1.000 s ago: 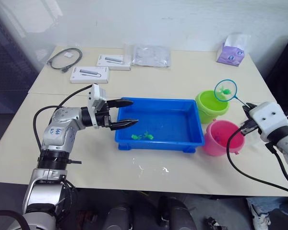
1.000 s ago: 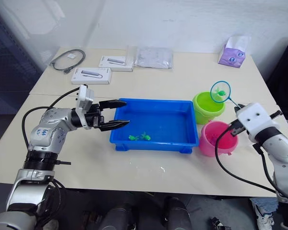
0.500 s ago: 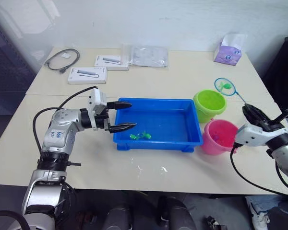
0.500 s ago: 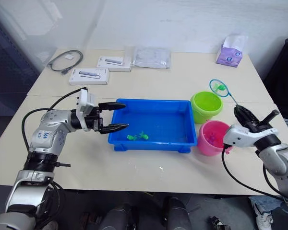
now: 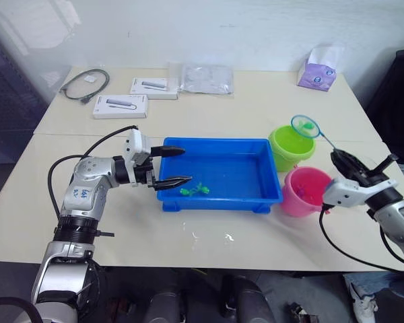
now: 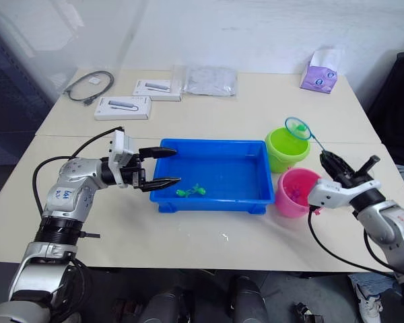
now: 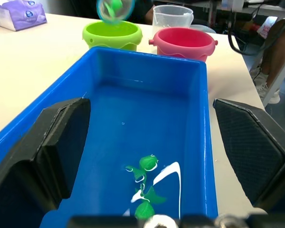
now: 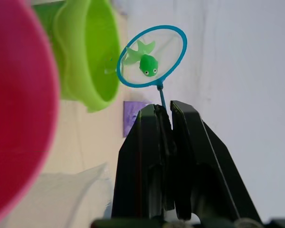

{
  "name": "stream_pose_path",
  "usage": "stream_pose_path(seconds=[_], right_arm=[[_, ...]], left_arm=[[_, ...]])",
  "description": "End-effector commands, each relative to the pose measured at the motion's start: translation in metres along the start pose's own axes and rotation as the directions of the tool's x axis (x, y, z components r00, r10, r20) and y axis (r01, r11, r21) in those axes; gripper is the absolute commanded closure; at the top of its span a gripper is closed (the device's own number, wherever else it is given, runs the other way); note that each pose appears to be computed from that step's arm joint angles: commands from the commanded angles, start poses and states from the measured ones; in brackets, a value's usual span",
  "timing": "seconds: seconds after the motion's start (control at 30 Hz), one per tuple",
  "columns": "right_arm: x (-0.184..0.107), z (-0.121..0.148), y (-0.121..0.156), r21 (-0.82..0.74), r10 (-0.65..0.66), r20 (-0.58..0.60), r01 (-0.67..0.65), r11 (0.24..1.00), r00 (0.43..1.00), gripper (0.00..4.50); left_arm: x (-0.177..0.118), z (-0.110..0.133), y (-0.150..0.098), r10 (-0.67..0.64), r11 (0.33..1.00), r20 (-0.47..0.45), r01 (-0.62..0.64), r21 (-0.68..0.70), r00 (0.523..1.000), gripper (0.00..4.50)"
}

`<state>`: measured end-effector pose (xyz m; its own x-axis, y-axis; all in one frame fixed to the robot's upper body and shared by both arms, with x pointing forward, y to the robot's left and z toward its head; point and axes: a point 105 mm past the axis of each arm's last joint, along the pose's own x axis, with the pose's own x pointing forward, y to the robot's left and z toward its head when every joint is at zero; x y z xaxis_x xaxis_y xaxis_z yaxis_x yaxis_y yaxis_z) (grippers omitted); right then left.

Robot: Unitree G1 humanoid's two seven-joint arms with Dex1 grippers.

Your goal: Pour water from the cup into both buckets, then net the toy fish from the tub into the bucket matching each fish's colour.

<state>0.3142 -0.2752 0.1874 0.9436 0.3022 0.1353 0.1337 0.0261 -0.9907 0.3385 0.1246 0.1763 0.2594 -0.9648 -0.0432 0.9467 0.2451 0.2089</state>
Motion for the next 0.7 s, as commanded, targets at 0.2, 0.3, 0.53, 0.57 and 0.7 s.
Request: stream_pose_path(seconds=[0.2,0.3,0.53,0.57,0.7], right_arm=[[-0.001,-0.010,-0.021,0.045,-0.097,-0.051,0.100,0.994,0.994,4.50],[0.003,-0.008,-0.026,0.028,-0.099,-0.050,0.100,0.995,0.994,4.50],[0.006,0.003,-0.027,0.142,-0.128,-0.015,0.129,0.981,0.992,4.50],[0.007,0.008,-0.028,0.205,-0.126,0.002,0.123,0.971,0.992,4.50],[0.012,0.035,-0.028,0.498,-0.057,0.123,-0.012,0.867,0.991,4.50]], left_arm=[[0.000,0.009,0.001,-0.001,0.999,0.021,0.000,0.042,1.000,0.05],[-0.001,0.009,0.000,0.000,0.999,0.020,-0.001,0.041,1.000,0.05],[-0.003,0.010,0.002,0.009,0.999,0.018,-0.010,0.046,1.000,0.05],[-0.005,0.010,0.003,0.015,0.999,0.017,-0.016,0.047,1.000,0.05],[-0.018,0.008,0.005,0.027,0.999,-0.007,-0.027,0.046,1.000,0.05]])
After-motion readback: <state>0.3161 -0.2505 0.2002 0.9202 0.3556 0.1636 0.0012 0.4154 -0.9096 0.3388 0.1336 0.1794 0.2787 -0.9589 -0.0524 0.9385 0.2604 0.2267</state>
